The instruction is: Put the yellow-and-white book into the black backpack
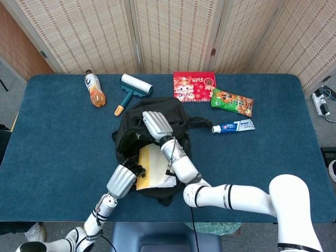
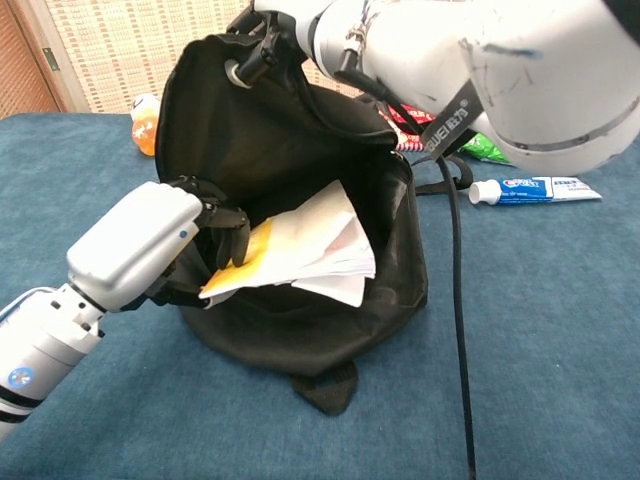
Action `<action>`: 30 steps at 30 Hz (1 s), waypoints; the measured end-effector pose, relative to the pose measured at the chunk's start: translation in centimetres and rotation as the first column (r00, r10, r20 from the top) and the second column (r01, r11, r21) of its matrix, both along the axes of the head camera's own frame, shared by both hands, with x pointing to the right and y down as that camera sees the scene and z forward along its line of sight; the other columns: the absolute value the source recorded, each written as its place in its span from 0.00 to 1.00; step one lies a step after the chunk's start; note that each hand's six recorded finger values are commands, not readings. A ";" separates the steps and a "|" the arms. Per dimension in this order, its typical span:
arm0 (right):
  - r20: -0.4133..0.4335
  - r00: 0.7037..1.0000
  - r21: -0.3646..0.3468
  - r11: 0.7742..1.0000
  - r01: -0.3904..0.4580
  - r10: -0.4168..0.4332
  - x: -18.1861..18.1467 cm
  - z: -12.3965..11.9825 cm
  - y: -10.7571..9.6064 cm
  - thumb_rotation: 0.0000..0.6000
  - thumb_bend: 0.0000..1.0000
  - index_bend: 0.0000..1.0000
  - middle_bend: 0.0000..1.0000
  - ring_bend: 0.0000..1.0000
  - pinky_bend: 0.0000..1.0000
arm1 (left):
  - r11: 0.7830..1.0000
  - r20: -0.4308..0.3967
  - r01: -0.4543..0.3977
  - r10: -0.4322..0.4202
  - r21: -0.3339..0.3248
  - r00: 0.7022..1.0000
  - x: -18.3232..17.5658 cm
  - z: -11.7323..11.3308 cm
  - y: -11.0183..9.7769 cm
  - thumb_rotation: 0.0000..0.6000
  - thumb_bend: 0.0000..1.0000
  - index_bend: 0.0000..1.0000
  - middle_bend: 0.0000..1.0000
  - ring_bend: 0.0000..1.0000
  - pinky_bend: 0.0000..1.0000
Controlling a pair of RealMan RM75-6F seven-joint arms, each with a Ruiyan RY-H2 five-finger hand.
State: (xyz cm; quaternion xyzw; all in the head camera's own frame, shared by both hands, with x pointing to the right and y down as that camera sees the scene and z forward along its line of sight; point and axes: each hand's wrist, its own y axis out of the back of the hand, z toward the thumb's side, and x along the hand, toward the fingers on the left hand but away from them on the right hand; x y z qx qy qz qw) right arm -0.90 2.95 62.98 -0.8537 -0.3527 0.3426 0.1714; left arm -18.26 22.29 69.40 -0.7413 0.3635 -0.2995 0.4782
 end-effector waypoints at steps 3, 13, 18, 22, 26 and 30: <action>0.005 1.000 0.000 1.000 -0.002 0.002 0.0 -0.3 0.0 1.00 0.63 0.70 0.53 0.47 0.46 | 1.000 0.051 0.000 0.001 -0.022 0.999 0.4 0.4 -0.6 1.00 0.54 0.68 0.69 0.54 0.28; 0.010 1.000 -0.009 1.000 0.009 -0.009 -0.1 -0.5 0.5 1.00 0.63 0.70 0.52 0.47 0.46 | 0.997 0.114 0.061 -0.055 -0.048 0.992 1.0 1.4 -4.0 1.00 0.54 0.68 0.69 0.54 0.28; 0.016 1.000 -0.013 1.000 0.016 -0.016 -0.3 -0.6 0.8 1.00 0.63 0.70 0.52 0.47 0.46 | 0.996 0.144 0.070 -0.062 -0.051 0.988 0.8 2.1 -4.7 1.00 0.54 0.68 0.69 0.54 0.28; 0.014 1.000 -0.015 1.000 0.021 -0.021 -0.4 -0.7 1.0 1.00 0.62 0.70 0.52 0.47 0.46 | 0.996 0.176 0.070 -0.060 -0.047 0.983 0.5 2.8 -5.4 1.00 0.54 0.68 0.69 0.54 0.28; 0.012 1.000 -0.017 1.000 0.023 -0.023 -0.3 -0.6 1.1 1.00 0.62 0.70 0.52 0.47 0.46 | 0.997 0.211 0.072 -0.063 -0.037 0.976 0.1 3.5 -6.3 1.00 0.54 0.67 0.69 0.54 0.28; 0.008 1.000 -0.018 1.000 0.026 -0.026 -0.3 -0.5 1.2 1.00 0.63 0.70 0.52 0.47 0.46 | 0.997 0.241 0.075 -0.068 -0.023 0.968 -0.3 3.9 -7.1 1.00 0.51 0.64 0.67 0.54 0.28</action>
